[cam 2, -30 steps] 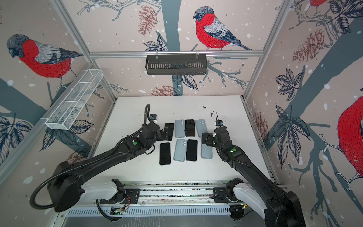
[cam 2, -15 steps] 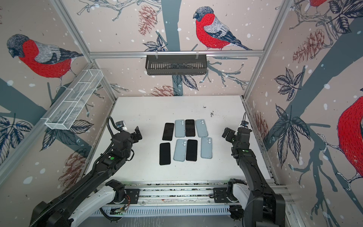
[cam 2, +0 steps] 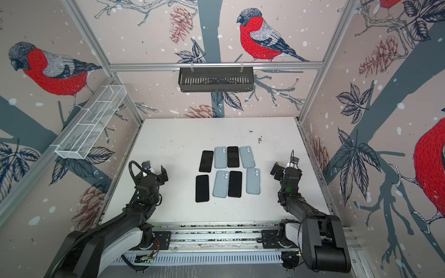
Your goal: Take the phone out of the phone case
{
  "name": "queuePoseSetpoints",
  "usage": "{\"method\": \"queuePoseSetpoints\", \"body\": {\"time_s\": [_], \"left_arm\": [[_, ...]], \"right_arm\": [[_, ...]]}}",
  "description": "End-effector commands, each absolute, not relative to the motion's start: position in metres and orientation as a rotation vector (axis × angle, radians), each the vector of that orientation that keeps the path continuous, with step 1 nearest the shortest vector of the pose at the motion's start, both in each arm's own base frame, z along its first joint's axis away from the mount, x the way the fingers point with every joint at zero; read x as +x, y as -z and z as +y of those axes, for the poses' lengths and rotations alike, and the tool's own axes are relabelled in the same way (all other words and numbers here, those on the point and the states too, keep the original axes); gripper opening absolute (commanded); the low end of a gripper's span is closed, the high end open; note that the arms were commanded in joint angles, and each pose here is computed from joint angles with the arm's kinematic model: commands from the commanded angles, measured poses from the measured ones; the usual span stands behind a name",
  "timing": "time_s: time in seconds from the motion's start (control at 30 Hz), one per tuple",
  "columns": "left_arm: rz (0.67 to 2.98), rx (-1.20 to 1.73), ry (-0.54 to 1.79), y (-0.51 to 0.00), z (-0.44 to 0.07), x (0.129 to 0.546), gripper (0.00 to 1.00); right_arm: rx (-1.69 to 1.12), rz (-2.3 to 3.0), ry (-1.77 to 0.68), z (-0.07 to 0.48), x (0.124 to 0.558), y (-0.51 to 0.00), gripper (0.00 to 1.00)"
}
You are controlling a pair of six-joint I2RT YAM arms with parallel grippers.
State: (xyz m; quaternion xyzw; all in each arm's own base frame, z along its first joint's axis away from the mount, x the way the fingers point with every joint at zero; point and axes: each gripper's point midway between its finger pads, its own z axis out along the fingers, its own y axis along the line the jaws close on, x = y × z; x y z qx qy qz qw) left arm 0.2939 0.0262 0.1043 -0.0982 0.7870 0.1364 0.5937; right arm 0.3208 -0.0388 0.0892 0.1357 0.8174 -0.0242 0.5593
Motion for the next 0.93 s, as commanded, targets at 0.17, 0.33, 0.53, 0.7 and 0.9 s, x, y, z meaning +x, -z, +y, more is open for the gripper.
{"method": "queuePoseSetpoints", "body": {"time_s": [0.17, 0.33, 0.53, 0.7, 0.9], "left_arm": [[1.525, -0.071, -0.176, -0.165, 0.002, 0.331, 0.97], [1.588, -0.016, -0.158, -0.138, -0.004, 0.354, 0.96], [1.698, -0.066, -0.049, -0.126, 0.009, 0.379, 0.97], [1.675, -0.061, -0.050, -0.129, 0.009, 0.379, 0.97], [1.673, -0.059, -0.048, -0.129, 0.009, 0.377, 0.97]], "right_arm": [[0.164, 1.509, 0.109, -0.024, 0.322, -0.170, 0.99], [0.181, 1.572, 0.158, -0.027, 0.353, -0.143, 0.99], [0.226, 1.647, 0.165, -0.035, 0.363, -0.131, 0.99], [0.242, 1.679, 0.205, -0.036, 0.366, -0.127, 0.99], [0.241, 1.684, 0.198, -0.035, 0.366, -0.128, 0.99]]}}
